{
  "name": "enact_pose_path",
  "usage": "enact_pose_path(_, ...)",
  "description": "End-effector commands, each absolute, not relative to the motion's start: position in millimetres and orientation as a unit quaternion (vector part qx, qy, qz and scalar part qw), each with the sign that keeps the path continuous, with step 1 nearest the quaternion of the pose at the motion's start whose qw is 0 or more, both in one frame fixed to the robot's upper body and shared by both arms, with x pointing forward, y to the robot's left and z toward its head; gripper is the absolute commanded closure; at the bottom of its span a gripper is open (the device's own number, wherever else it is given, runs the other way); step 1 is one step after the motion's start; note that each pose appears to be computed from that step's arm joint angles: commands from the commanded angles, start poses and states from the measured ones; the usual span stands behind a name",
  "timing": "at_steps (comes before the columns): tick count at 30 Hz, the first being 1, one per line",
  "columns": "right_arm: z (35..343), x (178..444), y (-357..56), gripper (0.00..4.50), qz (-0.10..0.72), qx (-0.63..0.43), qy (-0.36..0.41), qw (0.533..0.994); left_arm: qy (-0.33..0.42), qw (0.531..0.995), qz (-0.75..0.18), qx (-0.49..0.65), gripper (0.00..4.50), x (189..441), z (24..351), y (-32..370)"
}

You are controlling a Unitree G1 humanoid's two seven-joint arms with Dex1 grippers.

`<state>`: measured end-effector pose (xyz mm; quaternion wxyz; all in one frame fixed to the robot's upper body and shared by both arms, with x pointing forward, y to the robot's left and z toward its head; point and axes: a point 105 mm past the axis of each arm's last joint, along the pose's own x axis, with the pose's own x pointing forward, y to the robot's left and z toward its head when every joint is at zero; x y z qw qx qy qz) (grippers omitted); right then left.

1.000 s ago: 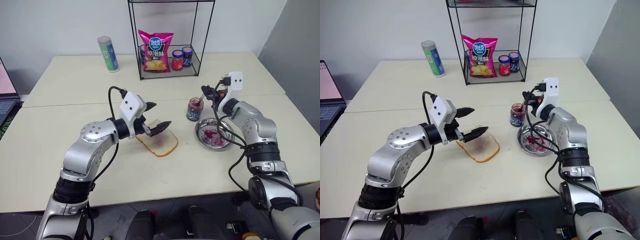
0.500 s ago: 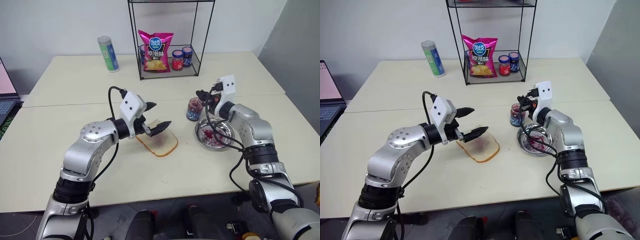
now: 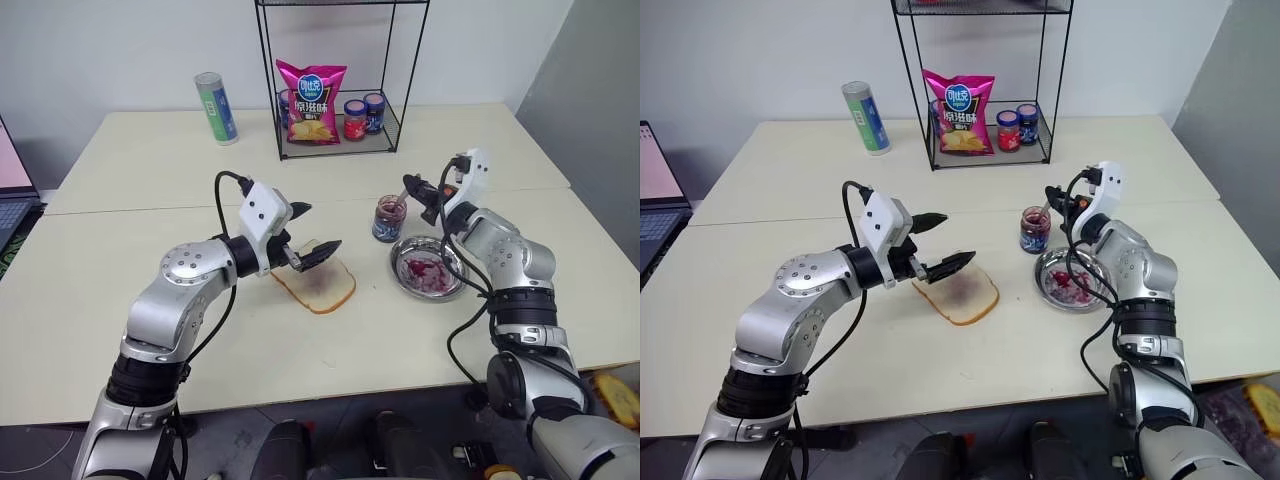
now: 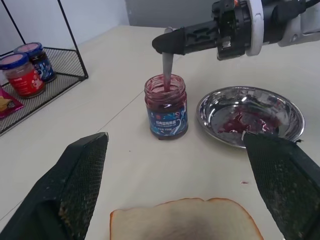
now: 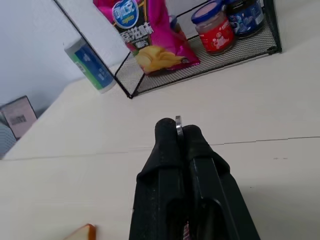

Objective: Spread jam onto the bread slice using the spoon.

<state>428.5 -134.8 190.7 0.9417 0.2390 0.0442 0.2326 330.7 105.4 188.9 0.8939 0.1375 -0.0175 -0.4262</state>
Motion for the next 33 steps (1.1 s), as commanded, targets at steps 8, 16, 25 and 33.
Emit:
enact_pose_path(8,223,429,-146,4.47,0.217,0.302,0.003,0.928,-0.058,0.892,-0.423,0.149,0.00,333,207,103)
enact_pose_path(16,221,430,-150,4.47,0.208,0.296,0.004,0.932,-0.059,0.892,-0.422,0.151,0.00,333,207,103)
enact_pose_path(25,224,431,-155,4.47,0.198,0.333,0.001,0.922,-0.059,0.893,-0.419,0.152,0.00,333,206,104)
enact_pose_path(33,227,432,-157,4.47,0.194,0.371,0.000,0.908,-0.059,0.893,-0.419,0.152,0.00,333,206,105)
